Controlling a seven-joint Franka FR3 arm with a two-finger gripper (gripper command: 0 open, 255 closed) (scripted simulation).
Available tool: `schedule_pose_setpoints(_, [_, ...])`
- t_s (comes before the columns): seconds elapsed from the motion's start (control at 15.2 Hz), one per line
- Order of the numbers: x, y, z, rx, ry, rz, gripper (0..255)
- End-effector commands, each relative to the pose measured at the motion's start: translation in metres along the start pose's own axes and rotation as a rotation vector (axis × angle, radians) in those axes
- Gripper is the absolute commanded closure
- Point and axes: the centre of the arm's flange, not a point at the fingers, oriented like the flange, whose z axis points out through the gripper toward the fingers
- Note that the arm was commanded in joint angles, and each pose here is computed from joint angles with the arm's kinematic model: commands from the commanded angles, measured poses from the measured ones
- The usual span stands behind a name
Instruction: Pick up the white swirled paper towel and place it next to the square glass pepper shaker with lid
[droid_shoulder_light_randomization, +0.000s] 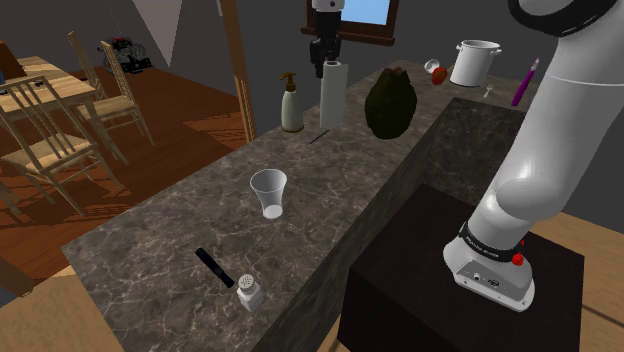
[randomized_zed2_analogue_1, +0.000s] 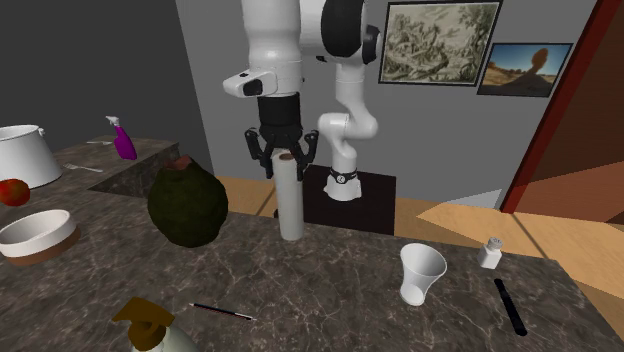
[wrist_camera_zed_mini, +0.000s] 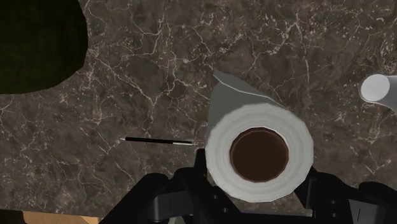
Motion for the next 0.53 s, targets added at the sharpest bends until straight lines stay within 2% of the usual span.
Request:
schedule_pose_setpoints(0.0, [-0.009,-0.026,0.0,0.0,0.0,0.001,255])
schedule_pose_setpoints(0.46, [-0.035,-0.115,0.002,0.0,0.0,0.001,255])
